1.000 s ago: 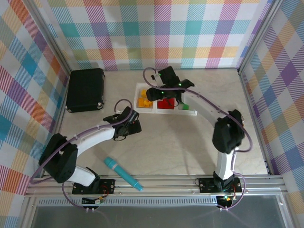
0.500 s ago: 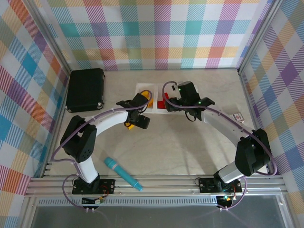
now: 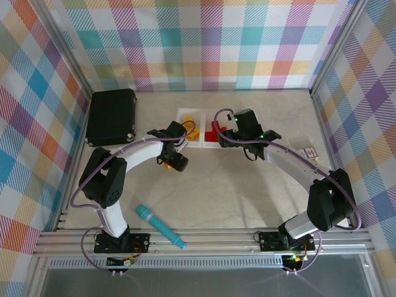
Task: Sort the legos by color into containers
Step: Pick up the lego from the center of the table.
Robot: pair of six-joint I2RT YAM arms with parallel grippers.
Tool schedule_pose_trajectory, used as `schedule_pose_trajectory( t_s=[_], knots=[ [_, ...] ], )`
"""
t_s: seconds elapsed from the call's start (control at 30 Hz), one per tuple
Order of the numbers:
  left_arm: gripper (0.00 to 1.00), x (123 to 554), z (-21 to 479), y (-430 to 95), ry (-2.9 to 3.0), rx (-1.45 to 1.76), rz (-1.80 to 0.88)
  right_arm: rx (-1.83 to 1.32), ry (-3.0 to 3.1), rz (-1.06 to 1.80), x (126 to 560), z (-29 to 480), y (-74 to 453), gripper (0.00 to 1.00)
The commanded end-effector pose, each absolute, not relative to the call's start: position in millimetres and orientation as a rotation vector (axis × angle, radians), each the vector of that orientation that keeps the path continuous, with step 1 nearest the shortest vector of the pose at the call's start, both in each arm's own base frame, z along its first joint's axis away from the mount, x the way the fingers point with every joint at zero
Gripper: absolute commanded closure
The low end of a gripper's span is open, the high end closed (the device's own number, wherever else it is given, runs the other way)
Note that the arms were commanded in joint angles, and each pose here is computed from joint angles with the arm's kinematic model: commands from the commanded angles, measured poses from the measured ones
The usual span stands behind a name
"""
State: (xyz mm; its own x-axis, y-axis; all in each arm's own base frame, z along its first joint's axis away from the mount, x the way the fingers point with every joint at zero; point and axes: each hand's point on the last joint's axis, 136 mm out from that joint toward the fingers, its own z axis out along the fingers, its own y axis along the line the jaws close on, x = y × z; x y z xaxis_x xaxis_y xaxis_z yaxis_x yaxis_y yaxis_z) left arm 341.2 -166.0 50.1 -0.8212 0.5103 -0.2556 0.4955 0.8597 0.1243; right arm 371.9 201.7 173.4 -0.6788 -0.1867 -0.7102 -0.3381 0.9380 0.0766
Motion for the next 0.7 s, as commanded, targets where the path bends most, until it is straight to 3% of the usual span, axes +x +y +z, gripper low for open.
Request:
schedule_pose_trajectory(
  t_s=[0.0, 0.27, 0.47, 0.67],
  knots=[
    [0.14, 334.0, 44.9, -149.5, 2.810, 0.757, 0.080, -0.338, 2.318, 0.267, 375.1, 174.6, 198.7, 0.23],
    [0.27, 332.4, 31.1, -156.9, 2.854, 0.785, 0.000, -0.323, 2.346, 0.291, 372.1, 166.4, 200.5, 0.22],
    [0.28, 333.6, 20.1, -160.3, 2.880, 0.800, -0.027, -0.313, 2.360, 0.289, 369.0, 162.2, 198.4, 0.22],
    [0.49, 335.1, 15.0, -162.8, 2.913, 0.772, -0.093, -0.295, 2.384, 0.295, 366.1, 156.5, 197.6, 0.22]
  ],
)
